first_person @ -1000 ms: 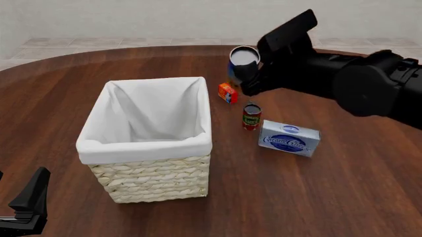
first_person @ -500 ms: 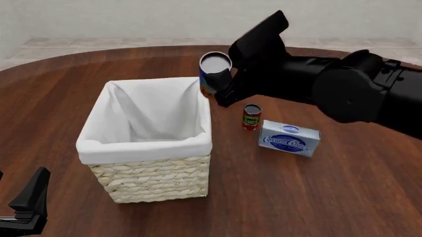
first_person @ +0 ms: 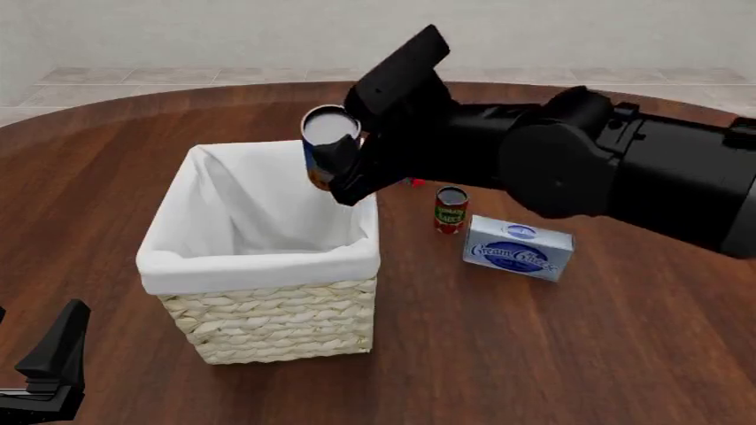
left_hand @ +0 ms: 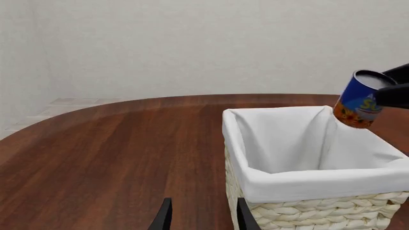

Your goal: Pick up the alphabet soup and put it in the basket.

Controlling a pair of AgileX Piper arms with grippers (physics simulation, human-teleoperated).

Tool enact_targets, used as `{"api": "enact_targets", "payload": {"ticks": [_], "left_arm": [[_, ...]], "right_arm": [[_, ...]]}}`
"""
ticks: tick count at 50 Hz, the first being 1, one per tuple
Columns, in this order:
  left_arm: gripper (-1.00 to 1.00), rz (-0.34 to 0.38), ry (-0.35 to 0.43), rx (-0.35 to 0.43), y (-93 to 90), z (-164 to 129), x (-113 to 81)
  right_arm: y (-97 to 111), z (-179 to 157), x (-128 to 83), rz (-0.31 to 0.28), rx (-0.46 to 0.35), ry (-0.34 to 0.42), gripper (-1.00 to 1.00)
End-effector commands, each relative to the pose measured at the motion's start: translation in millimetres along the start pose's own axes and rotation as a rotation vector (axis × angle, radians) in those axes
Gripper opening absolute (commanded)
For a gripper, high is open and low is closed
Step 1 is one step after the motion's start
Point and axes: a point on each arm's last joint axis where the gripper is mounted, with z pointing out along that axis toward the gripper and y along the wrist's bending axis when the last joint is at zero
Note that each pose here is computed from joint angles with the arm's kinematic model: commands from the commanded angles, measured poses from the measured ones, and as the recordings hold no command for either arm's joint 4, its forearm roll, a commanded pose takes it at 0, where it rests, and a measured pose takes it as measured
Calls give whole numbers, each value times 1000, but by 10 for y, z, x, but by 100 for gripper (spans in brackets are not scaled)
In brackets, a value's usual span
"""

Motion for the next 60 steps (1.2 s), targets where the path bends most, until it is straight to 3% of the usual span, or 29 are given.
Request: {"api": "enact_targets", "payload": {"ticks": [1,15,31,39,52,60], "left_arm": [[100,0,0,0,0,0,0],[100,0,0,0,0,0,0],[100,0,0,0,0,0,0],[100,0,0,0,0,0,0],[100,0,0,0,0,0,0],[100,0,0,0,0,0,0]], "right_arm": [[116,136,-114,20,-37,1,-100],[211,487,-25,25,-66,78,-100],[124,774,-169,11,-64,138,-100],[174,857,-222,-7,-79,150,-100],[315,936,-139,-15,-109,180,-100],[296,1043,-48,-15,-105,202,-100]]}}
